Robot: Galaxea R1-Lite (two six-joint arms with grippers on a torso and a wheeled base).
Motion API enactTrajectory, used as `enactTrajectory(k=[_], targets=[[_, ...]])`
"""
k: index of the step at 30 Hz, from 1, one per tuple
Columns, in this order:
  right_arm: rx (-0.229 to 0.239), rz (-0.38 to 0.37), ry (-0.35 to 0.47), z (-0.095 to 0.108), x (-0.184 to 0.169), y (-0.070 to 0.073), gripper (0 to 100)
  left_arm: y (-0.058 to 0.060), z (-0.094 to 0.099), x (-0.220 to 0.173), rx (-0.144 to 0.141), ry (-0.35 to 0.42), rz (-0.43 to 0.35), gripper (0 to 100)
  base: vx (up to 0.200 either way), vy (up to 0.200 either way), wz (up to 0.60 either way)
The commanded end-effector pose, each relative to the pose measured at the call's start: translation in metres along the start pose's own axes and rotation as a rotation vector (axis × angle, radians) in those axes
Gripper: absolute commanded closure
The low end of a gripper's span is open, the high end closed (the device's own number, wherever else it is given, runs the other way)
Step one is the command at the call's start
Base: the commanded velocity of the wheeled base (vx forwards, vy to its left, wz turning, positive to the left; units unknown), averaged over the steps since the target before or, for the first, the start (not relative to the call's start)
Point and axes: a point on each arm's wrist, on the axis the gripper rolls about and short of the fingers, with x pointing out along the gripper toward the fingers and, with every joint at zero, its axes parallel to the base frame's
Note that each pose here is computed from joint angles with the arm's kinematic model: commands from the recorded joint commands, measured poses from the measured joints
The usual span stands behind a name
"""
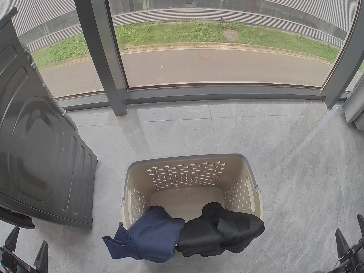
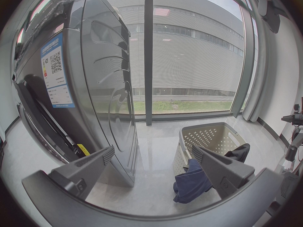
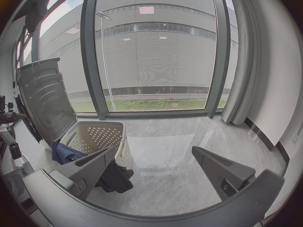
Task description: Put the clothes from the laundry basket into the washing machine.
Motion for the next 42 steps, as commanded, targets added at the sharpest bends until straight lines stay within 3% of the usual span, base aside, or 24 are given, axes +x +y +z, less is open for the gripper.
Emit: enactTrajectory(k=[1, 7, 13, 22, 42], targets=[[0.0, 0.001, 0.0, -0.0049, 0.0, 0.0, 0, 0.0001, -0.0052, 0.0001, -0.001, 0.002, 0.001, 0, 0.0, 0.0, 0.0], [0.0, 0.001, 0.0, -0.0049, 0.0, 0.0, 0, 0.0001, -0.0052, 0.0001, -0.001, 0.002, 0.002, 0, 0.2, 0.0, 0.0], [0.0, 0.0, 0.0, -0.0049, 0.0, 0.0001, 0, 0.0001, -0.0052, 0.0001, -0.001, 0.002, 0.001, 0, 0.0, 0.0, 0.0], [0.0, 0.0, 0.0, -0.0049, 0.0, 0.0001, 0, 0.0001, -0.0052, 0.0001, -0.001, 0.002, 0.001, 0, 0.2, 0.0, 0.0], [0.0, 0.0, 0.0, -0.0049, 0.0, 0.0001, 0, 0.0001, -0.0052, 0.0001, -0.001, 0.002, 0.001, 0, 0.08, 0.0, 0.0]])
